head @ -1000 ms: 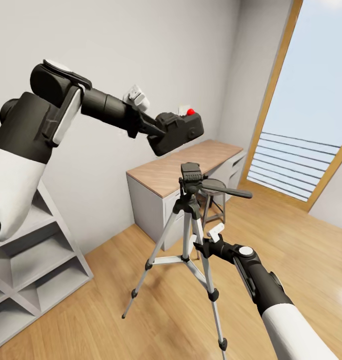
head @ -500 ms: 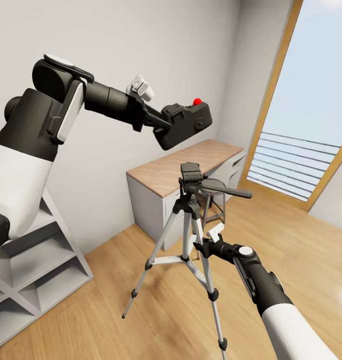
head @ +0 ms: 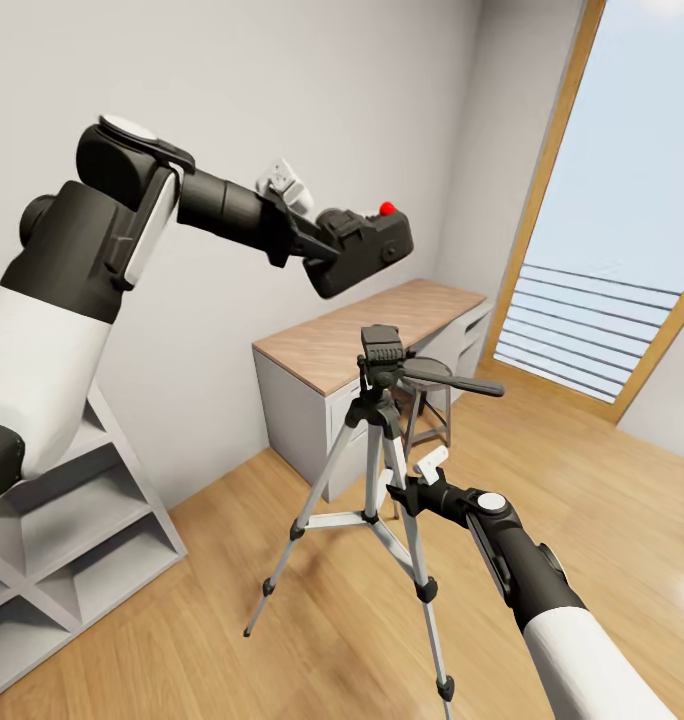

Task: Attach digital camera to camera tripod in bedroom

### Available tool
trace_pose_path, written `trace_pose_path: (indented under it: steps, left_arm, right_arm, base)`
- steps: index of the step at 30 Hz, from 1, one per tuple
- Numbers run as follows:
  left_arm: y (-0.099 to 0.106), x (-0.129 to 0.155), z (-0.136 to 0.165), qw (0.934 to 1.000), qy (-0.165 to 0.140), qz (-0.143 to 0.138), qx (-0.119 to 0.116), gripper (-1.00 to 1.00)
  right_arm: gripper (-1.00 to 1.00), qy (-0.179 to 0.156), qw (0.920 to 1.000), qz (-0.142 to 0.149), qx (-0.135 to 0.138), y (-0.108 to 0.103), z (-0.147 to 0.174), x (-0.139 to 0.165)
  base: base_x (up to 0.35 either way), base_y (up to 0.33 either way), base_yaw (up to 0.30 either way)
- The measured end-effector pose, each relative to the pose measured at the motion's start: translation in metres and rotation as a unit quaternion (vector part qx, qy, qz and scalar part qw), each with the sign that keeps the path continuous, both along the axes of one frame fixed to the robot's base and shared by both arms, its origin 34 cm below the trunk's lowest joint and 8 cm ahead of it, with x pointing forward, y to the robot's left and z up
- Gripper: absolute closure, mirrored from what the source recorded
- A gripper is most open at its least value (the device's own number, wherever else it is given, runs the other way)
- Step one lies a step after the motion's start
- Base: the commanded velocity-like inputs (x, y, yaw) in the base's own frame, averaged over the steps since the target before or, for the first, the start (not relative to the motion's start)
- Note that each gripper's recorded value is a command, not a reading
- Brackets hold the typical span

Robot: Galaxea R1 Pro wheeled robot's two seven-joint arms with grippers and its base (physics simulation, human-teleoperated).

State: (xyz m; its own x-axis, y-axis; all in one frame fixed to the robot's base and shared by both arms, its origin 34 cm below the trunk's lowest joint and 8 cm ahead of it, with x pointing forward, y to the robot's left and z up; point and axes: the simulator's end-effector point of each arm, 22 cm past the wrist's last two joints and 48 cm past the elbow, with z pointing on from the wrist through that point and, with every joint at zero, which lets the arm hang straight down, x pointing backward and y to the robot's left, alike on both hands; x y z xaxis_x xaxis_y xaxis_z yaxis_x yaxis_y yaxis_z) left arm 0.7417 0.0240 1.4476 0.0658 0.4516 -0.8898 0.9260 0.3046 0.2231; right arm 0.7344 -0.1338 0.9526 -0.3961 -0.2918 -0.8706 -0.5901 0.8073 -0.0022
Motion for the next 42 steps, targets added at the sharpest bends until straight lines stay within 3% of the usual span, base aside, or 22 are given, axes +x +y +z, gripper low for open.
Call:
trace_pose_path:
  steps: [3, 7, 19, 25, 30, 42]
  left_arm:
    - [-0.002, 0.002, 0.001, 0.9997, -0.022, -0.005, 0.006, 1.0]
    - [-0.007, 0.003, -0.001, 0.9995, -0.027, -0.011, 0.009, 1.0]
    - [-0.034, 0.013, -0.029, 0.9996, 0.014, -0.025, 0.01, 1.0]
    - [-0.035, 0.015, -0.03, 0.9993, 0.009, -0.036, 0.006, 1.0]
    - [-0.031, 0.023, -0.044, 0.9991, 0.029, -0.029, 0.008, 1.0]
    - [-0.032, 0.018, -0.045, 0.9985, 0.043, -0.032, 0.01, 1.0]
  right_arm:
    - [1.0, 0.0, 1.0, 0.0, 0.0, 0.0, 0.0, 0.0]
    - [1.0, 0.0, 1.0, -0.001, 0.0, 0.0, 0.0, 0.0]
    - [1.0, 0.0, 1.0, -0.001, 0.0, 0.0, 0.0, 0.0]
    - [1.0, 0.0, 1.0, -0.001, 0.0, 0.0, 0.0, 0.0]
    - [1.0, 0.0, 1.0, -0.001, 0.0, 0.0, 0.0, 0.0]
    - [1.0, 0.0, 1.0, -0.001, 0.0, 0.0, 0.0, 0.0]
  base:
    - [0.0, 0.0, 0.0]
    - [0.0, 0.0, 0.0]
    - [0.0, 0.0, 0.0]
    - [0.0, 0.0, 0.0]
    - [0.0, 0.0, 0.0]
    - [0.0, 0.0, 0.0]
